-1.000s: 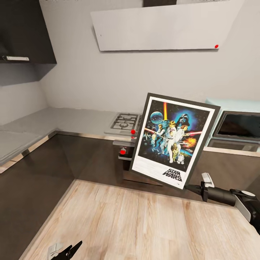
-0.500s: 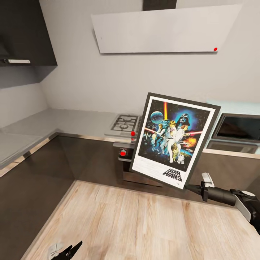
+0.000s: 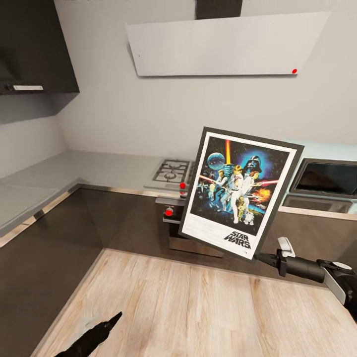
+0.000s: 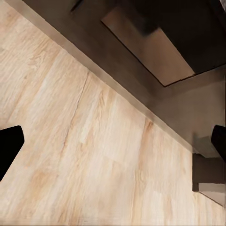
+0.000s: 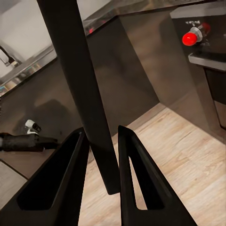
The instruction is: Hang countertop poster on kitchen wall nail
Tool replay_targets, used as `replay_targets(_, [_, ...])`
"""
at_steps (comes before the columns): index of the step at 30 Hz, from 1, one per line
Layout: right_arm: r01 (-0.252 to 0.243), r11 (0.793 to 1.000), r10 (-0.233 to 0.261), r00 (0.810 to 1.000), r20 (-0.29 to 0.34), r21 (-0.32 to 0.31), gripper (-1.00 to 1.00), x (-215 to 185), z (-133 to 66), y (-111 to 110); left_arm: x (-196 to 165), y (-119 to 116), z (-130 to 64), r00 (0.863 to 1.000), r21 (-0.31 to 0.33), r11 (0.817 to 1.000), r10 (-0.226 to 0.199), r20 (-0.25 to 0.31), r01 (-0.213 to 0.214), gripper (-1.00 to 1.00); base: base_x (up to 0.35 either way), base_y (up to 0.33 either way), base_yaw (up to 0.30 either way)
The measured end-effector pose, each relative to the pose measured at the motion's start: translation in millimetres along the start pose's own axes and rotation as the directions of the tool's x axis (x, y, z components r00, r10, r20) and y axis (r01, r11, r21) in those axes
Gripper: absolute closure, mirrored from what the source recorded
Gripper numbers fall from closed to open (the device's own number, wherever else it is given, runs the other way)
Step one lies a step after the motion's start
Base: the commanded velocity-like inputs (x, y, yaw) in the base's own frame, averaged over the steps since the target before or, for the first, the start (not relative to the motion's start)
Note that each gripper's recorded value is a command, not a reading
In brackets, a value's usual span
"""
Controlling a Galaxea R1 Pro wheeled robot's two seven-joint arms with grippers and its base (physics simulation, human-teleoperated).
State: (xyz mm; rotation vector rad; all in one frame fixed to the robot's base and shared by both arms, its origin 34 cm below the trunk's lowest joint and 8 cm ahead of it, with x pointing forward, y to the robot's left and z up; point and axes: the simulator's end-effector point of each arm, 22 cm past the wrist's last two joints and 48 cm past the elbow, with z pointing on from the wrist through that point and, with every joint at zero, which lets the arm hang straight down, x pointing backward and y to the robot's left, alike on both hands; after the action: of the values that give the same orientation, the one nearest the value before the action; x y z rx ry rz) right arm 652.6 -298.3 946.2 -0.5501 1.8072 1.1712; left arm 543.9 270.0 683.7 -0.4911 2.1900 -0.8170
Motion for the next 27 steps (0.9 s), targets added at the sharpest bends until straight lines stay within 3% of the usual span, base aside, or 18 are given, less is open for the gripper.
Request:
replay_targets(1, [0.000, 1.000, 0.000, 1.000, -0.002, -0.001, 1.00, -0.3, 0.3, 0.8, -23.9, -7.1, 10.0, 1.000, -0.028, 1.000, -0.009, -0.021, 0.009, -1.00, 0.000, 0.000, 0.000])
replay_targets(2, [0.001, 1.000, -0.001, 1.000, -0.002, 0.000, 1.00, -1.2, 0.0, 1.6, -32.6, -16.1, 12.8, 1.000, -0.016, 1.000, -0.002, -0.018, 0.002, -1.00, 0.000, 0.000, 0.000])
replay_targets(5, [0.003, 1.000, -0.003, 1.000, -0.003, -0.001, 1.00, -3.7, -0.5, 3.9, -41.0, -20.2, 11.1, 1.000, -0.018, 1.000, 0.000, -0.019, 0.000, -1.00, 0.000, 0.000, 0.000])
replay_targets(27, [0.006, 1.000, -0.006, 1.000, -0.005, -0.002, 1.00, -20.9, -6.7, 19.9, -53.3, -37.3, -5.9, 1.000, -0.014, 1.000, 0.001, -0.018, -0.001, -1.00, 0.000, 0.000, 0.000])
